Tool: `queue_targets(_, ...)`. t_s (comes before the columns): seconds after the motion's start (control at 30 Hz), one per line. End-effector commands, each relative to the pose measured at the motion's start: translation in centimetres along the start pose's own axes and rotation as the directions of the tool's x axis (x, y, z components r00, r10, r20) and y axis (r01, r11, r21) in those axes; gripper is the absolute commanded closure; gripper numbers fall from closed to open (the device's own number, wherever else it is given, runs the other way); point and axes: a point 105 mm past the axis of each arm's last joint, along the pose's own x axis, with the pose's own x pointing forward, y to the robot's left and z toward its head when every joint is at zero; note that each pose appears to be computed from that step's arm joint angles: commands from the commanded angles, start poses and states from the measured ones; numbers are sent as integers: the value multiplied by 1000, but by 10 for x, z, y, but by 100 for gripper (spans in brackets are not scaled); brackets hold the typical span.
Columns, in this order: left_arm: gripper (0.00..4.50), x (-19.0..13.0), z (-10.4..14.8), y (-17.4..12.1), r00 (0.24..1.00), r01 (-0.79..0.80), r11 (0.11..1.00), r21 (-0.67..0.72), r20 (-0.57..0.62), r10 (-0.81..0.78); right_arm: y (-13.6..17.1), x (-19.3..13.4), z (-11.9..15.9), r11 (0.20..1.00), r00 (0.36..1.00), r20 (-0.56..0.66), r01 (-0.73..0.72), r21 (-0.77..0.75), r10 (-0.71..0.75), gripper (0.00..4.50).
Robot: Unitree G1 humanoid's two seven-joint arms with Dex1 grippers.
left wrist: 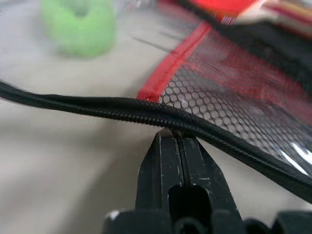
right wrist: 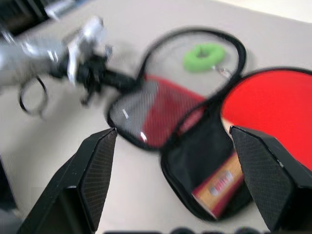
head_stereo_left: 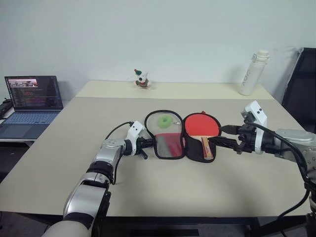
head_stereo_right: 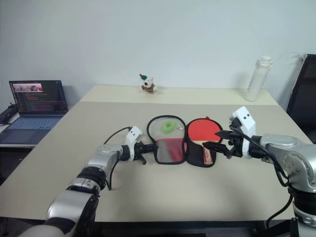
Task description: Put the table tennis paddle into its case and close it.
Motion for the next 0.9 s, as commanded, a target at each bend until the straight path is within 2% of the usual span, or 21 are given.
queue_targets(0.03,448,5,44,1,995,12,997,78,98,-19,-11,-15,7,998,999,18,34,-55,-33,44)
queue_targets(0.23,448,37,110,-40,960,155,968,197,201,-195,-25,-33,1,996,997,-19,74,-43,-75,44)
queue_targets(0.4,448,65,137,-82,925,245,937,248,229,-303,-38,-39,0,991,990,-26,136,-2,-136,44)
queue_targets(0.53,448,72,139,-92,916,268,927,264,230,-330,-45,-38,1,985,986,-21,168,22,-168,44)
queue_targets(0.7,448,55,129,-77,913,268,926,268,236,-332,-53,-26,-3,978,980,-23,200,64,-198,44)
queue_targets(0.77,448,42,123,-63,916,247,935,256,252,-311,-56,-15,-11,974,981,-31,195,112,-193,44)
queue_targets(0.83,450,25,113,-50,916,229,946,229,278,-289,-61,-1,-21,967,979,-45,202,157,-198,10)
queue_targets(0.9,450,10,102,-46,915,229,948,220,285,-287,-66,8,-28,960,977,-59,212,183,-204,2)
